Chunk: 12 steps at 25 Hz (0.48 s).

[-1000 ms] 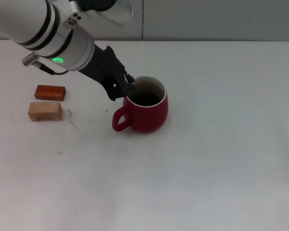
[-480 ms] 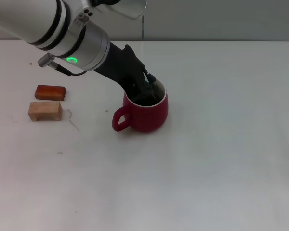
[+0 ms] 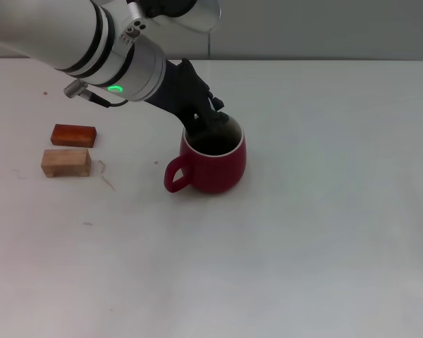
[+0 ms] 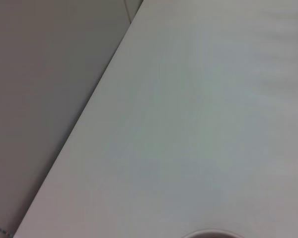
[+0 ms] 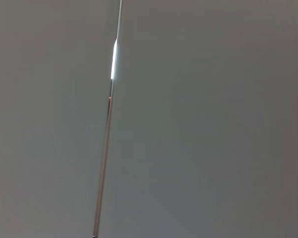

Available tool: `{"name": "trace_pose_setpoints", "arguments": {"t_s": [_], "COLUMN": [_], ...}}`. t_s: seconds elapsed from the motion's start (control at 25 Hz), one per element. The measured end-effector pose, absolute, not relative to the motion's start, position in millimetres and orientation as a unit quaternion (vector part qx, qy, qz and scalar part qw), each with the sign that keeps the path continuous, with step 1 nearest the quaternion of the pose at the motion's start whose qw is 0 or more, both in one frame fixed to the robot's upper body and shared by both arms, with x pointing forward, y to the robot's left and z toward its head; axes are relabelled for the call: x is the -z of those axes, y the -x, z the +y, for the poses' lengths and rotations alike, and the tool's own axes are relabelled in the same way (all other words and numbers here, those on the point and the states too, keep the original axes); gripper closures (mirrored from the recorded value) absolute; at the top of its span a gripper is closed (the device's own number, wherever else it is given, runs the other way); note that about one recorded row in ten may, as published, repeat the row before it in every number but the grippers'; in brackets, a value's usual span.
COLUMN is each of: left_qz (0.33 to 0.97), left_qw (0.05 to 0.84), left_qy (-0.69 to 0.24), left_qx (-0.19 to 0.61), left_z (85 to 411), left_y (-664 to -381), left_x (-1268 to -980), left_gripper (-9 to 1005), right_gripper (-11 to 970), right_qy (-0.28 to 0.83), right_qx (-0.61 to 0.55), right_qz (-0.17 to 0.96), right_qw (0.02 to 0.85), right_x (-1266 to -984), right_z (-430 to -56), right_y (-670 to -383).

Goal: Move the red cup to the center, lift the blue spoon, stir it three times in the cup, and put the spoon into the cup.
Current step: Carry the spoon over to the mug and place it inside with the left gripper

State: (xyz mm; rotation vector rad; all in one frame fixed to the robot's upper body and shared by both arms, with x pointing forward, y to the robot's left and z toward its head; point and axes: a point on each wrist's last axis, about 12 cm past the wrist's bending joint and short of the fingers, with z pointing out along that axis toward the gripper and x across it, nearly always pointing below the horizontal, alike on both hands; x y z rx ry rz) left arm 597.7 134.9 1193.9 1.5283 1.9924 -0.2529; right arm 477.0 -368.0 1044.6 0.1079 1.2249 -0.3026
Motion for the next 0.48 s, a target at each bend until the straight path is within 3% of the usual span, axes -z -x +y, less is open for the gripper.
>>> {"name": "trace_pose_setpoints", "arguments": {"t_s": [0.48], "left_qz": [0.756], "left_qw": [0.271], "left_qy": [-0.592], "left_qx": [0.067], "left_z": [140.9], "left_y": [-592.3], "left_x": [-1194.9], "left_gripper": [829], "right_gripper": [383], "right_qy": [-0.049], "right_qx": [0.139], "right_qz": [0.570], "right_qw": [0.808], "right_x": [-1046.1], "right_z": [-366.8], "right_y": [-480.2]}}
